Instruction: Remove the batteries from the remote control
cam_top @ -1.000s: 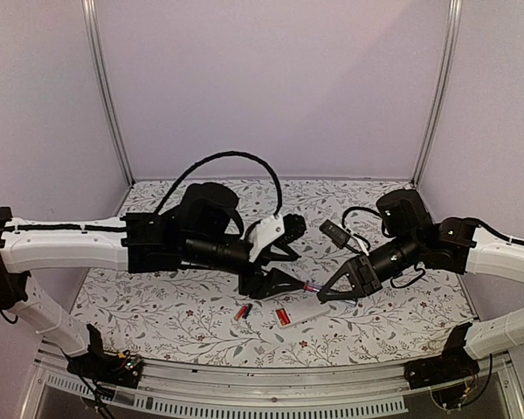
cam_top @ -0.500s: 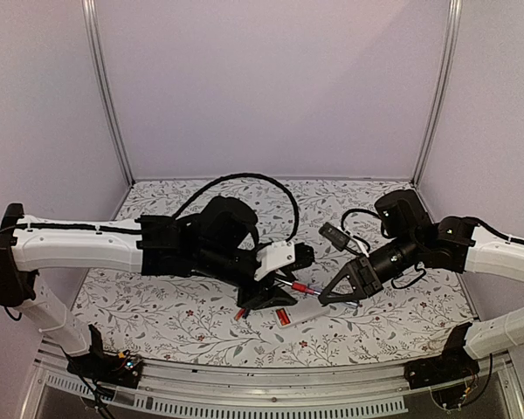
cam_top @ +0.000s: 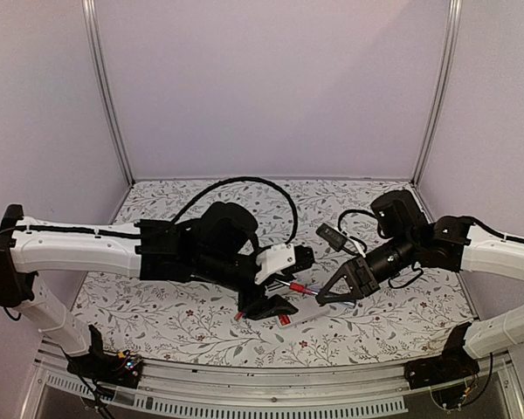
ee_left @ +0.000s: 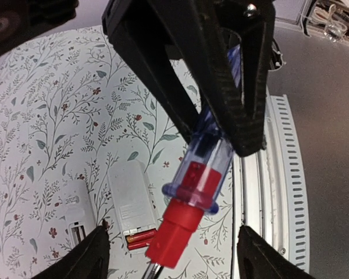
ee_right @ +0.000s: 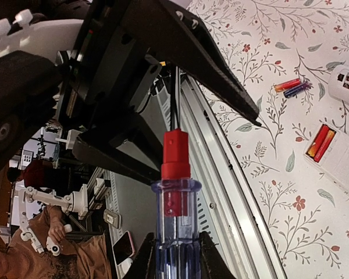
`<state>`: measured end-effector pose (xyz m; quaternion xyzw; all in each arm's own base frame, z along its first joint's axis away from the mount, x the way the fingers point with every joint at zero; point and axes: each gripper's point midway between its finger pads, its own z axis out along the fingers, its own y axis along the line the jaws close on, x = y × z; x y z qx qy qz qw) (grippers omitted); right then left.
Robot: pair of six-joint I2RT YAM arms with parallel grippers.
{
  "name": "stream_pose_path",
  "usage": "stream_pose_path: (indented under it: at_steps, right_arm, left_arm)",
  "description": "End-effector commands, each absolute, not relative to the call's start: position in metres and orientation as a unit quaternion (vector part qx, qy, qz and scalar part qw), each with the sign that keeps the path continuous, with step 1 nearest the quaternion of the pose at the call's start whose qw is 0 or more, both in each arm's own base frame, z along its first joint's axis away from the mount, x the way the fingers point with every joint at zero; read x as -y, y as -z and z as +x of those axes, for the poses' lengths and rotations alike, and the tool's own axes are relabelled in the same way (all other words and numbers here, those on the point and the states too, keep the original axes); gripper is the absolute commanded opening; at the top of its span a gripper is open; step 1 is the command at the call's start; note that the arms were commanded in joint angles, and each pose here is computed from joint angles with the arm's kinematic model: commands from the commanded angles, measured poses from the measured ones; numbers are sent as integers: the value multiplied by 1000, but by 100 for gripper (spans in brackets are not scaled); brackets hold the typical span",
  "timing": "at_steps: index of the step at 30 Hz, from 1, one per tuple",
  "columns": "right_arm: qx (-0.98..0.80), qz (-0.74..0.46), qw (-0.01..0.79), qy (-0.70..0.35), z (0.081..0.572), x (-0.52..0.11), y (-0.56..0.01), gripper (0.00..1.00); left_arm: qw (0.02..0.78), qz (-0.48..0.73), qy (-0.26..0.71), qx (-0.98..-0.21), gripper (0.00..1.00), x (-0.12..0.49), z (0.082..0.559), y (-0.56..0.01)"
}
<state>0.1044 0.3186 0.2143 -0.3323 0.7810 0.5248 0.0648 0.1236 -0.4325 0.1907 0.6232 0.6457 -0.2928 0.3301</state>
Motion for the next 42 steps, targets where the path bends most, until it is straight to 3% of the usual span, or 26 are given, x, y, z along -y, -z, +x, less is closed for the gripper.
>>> stream_pose_path:
  at_steps: [1, 5, 9, 16, 25, 33, 38, 42]
  right_arm:
    - [-773, -341, 86, -528, 111, -324, -223, 0]
    - [-780, -336, 77, -522, 112, -323, -214, 0]
    - [-781, -334, 84, -521, 113, -323, -215, 0]
    - [-777, -333, 90, -526, 113, -323, -222, 0]
    - [-773, -336, 83, -531, 110, -323, -222, 0]
    - [-773, -336, 85, -532, 110, -323, -223, 0]
    - [-764, -341, 95, -539, 111, -325, -230, 0]
    - [-764, -340, 100, -539, 112, -325, -230, 0]
  left_arm:
    - [375, 609, 316, -623, 78, 435, 115, -225]
    - [381, 612, 312, -618, 79, 435, 118, -234]
    - [368, 624, 309, -616, 58, 435, 115, -229]
    - [351, 639, 295, -618, 33, 438, 114, -216]
    - [349, 647, 273, -620, 41, 440, 119, -204]
    - [346, 653, 273, -616, 8, 441, 118, -201]
    - [335, 657, 273, -618, 0, 442, 115, -195]
    - [334, 653, 277, -621, 0, 442, 114, -194]
